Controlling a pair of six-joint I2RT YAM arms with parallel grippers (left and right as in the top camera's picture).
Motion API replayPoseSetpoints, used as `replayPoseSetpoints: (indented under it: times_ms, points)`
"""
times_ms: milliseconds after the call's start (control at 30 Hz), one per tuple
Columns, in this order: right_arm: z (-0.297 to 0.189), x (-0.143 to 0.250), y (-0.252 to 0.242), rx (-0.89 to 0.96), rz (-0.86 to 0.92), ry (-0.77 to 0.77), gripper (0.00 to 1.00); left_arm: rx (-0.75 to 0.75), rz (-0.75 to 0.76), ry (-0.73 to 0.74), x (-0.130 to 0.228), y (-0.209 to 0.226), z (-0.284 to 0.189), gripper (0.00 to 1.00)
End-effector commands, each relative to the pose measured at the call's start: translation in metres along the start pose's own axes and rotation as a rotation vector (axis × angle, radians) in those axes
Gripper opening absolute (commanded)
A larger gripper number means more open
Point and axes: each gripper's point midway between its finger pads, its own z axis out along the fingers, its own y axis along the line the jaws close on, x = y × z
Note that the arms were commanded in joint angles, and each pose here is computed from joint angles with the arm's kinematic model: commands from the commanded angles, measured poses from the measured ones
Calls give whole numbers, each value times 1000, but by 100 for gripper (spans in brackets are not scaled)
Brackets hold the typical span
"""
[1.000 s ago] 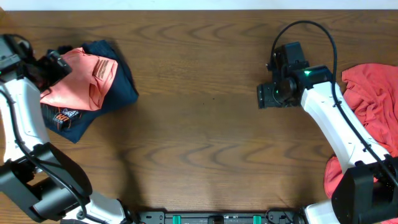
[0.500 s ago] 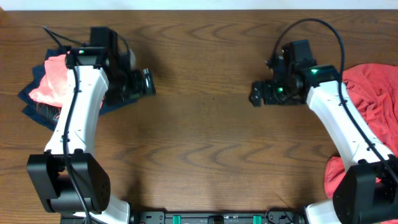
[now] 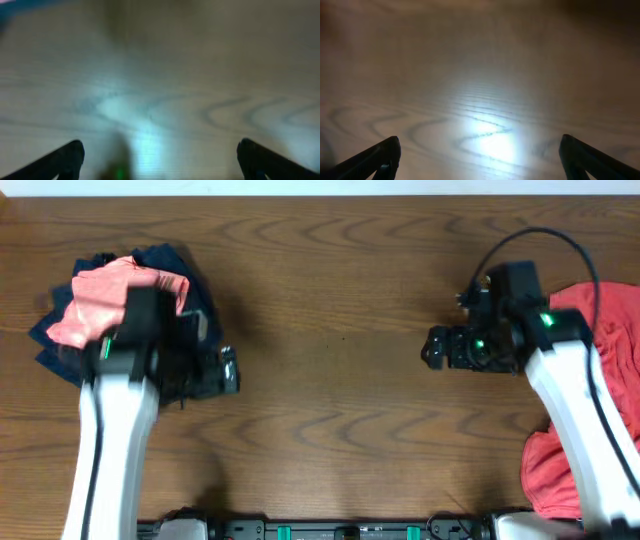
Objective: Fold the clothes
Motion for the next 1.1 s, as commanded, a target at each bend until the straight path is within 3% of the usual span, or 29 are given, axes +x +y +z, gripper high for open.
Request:
replayPoseSetpoints:
  times_ms: [0,233,400,567,833,1067]
  points:
    - [-23,8,2,37,-32,-150,99,-1,19,-191,18,4,-22,98]
    - [-65,19,4,104,-130,-582,99,75,103,-676,38,-3,-74,98]
    - [-76,45,-1,81,-136,-619,99,102,134,-850,59,-6,-107,98]
    - [-71,69,-11,106,-136,-545,99,113,147,-924,69,-7,-120,98]
    - [-58,96,-25,152,-135,-413,99,113,147,-924,69,-7,-120,98]
    - [-58,105,-29,167,-148,-394,99,113,147,-924,69,-7,-120,98]
